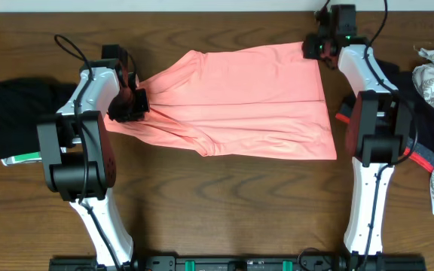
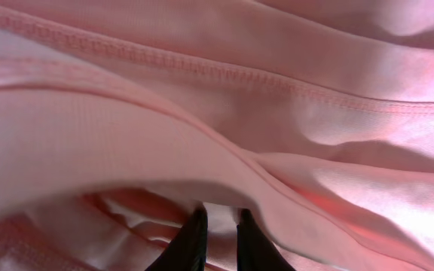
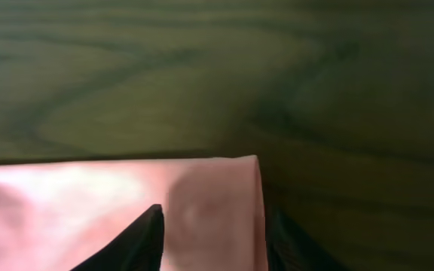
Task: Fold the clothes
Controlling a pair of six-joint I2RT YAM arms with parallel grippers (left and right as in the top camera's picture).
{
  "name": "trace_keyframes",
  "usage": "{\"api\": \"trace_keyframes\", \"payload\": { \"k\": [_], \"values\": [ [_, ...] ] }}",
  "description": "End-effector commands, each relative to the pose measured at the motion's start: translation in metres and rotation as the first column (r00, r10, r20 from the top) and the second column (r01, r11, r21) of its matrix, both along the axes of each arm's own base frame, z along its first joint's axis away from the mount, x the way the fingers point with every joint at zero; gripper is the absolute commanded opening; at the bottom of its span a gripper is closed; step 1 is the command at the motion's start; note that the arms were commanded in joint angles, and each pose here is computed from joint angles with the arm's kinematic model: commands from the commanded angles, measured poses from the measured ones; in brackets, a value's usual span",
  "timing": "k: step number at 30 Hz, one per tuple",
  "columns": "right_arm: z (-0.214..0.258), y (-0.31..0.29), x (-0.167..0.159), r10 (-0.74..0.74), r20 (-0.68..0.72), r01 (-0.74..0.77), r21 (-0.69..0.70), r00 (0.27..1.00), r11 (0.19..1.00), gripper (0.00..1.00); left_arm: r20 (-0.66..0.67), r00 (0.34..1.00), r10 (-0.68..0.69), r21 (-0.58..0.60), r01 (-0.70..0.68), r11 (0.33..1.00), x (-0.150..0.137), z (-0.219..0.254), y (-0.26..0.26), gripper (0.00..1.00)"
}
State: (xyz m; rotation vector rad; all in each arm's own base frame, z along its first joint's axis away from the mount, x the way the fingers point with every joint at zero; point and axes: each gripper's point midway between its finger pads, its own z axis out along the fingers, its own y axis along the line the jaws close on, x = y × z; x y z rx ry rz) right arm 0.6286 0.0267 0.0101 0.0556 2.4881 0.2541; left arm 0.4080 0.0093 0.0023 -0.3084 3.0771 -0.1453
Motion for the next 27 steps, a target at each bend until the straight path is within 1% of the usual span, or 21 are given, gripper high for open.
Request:
{"api": "trace_keyframes", "payload": {
  "k": [1,5,9,14,16,19,20,21,26,27],
  "values": [
    [-0.009,-0.007,0.003,-0.015,0.002,0.015,0.025,1.000,1.000,0.46,0.004,1.000,-0.007,0.002,0.007,1.000,0.000,0.003,0.001,0.16],
    [-0.021,-0.007,0.003,-0.019,-0.010,0.020,0.036,1.000,0.999,0.47,0.007,1.000,-0.007,0.002,0.007,1.000,0.001,0.003,0.001,0.16],
    [-0.032,-0.003,0.000,-0.016,-0.031,0.017,0.059,0.999,0.998,0.45,0.008,1.000,-0.007,0.002,0.007,1.000,0.001,0.003,0.001,0.16],
    [-0.034,0.008,-0.001,0.015,-0.031,-0.012,0.093,0.999,0.996,0.44,0.008,1.000,-0.007,0.002,0.007,1.000,0.001,0.003,0.001,0.16],
    [-0.033,0.013,-0.001,0.028,-0.029,-0.025,0.103,0.999,0.994,0.37,0.009,1.000,-0.007,0.002,0.007,1.000,0.001,0.003,0.001,0.16],
    [-0.034,0.016,-0.001,0.033,-0.030,-0.030,0.102,0.999,0.994,0.18,0.008,1.000,-0.007,0.002,0.007,1.000,0.001,0.003,0.001,0.16],
    [-0.034,0.016,-0.001,0.027,-0.032,-0.023,0.105,0.999,0.994,0.07,0.008,1.000,-0.007,0.002,0.007,1.000,0.001,0.003,0.001,0.16],
    [-0.034,0.015,-0.002,0.012,-0.038,-0.008,0.109,0.999,0.994,0.01,0.008,1.000,-0.007,0.002,0.007,1.000,0.001,0.003,0.001,0.16],
    [-0.036,0.009,-0.003,-0.008,-0.052,0.014,0.104,0.999,0.994,0.01,0.005,1.000,-0.007,-0.006,0.007,1.000,0.000,0.004,0.000,0.15],
    [-0.035,0.008,-0.004,-0.012,-0.055,0.018,0.106,0.998,0.994,0.01,0.005,1.000,-0.009,-0.019,0.009,1.000,0.000,0.005,-0.003,0.11]
  ]
}}
